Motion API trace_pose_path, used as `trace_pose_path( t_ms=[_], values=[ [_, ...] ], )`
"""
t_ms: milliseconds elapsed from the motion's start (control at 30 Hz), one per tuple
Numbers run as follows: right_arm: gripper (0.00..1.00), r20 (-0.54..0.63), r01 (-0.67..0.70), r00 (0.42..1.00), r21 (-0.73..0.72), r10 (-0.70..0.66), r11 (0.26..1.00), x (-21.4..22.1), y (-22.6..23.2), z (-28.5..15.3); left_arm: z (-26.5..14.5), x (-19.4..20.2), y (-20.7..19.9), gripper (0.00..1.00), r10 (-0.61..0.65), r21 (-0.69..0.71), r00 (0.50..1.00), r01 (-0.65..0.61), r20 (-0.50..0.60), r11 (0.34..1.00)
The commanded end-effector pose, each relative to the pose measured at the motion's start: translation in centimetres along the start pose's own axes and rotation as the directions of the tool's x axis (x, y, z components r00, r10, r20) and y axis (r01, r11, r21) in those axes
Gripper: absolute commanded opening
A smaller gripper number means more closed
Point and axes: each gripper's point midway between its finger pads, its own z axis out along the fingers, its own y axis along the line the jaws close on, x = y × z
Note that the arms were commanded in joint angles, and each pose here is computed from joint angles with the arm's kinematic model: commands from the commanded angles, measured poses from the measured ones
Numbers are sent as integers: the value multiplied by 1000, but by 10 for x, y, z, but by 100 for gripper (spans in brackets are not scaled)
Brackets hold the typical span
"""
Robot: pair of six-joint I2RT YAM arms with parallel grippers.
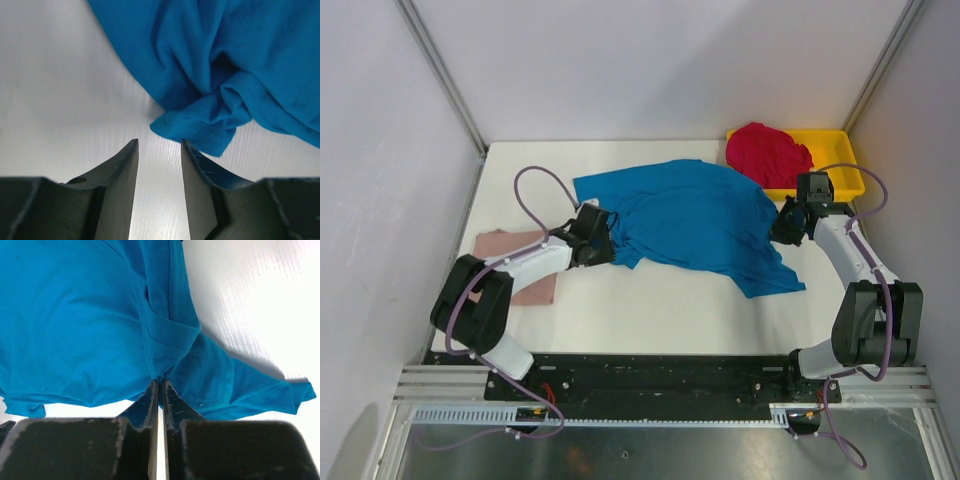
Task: Fold and stack the t-shirts
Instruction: Flatten out the tshirt
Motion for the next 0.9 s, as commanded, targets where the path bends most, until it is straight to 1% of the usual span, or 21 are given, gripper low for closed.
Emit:
trace_pose_path(
  t_ms=[0, 67, 333, 367, 400, 467, 533, 567, 600, 733, 867],
  values=[
    [5, 33, 20, 999, -47, -19, 999, -6, 10, -6, 10, -24, -13, 44, 43, 39, 998, -45, 34, 998],
    [5, 29, 19, 999, -52, -18, 998, -5, 11, -5, 16, -21, -16, 43, 39, 57, 999, -39, 8, 998],
    [4, 21, 21, 1000, -52, -19, 998, -3, 10, -2, 27, -16, -26, 39, 48, 102, 998, -44, -30, 994],
    [4, 21, 19, 1000, -52, -18, 998, -3, 10, -2, 27, -14, -25, 38, 44, 101, 998, -40, -37, 994],
    [4, 20, 19, 1000, -53, -17, 998, -3, 10, -2, 27, -13, -25, 34, 41, 102, 998, -37, -39, 994],
    [4, 20, 18, 1000, -53, -17, 998, -2, 10, -1, 25, -12, -23, 23, 34, 96, 999, -30, -37, 995],
    [3, 18, 18, 1000, -52, -17, 999, -2, 9, -1, 19, -16, -20, 9, 23, 85, 1000, -22, -9, 996],
    [3, 19, 18, 1000, -51, -17, 999, -2, 9, 0, 14, -21, -18, 5, 17, 75, 1000, -18, 13, 997],
    [3, 18, 18, 1000, -49, -17, 999, -2, 9, 0, 9, -24, -13, 2, 11, 60, 999, -13, 33, 998],
    [3, 12, 17, 1000, -39, -17, 999, -1, 7, 3, -26, -48, 13, 0, -19, -40, 990, 25, 142, 999],
    [3, -1, 17, 1000, -30, -17, 999, 3, 4, 7, -74, -74, 44, 0, -15, -141, 962, 55, 272, 989]
  ],
)
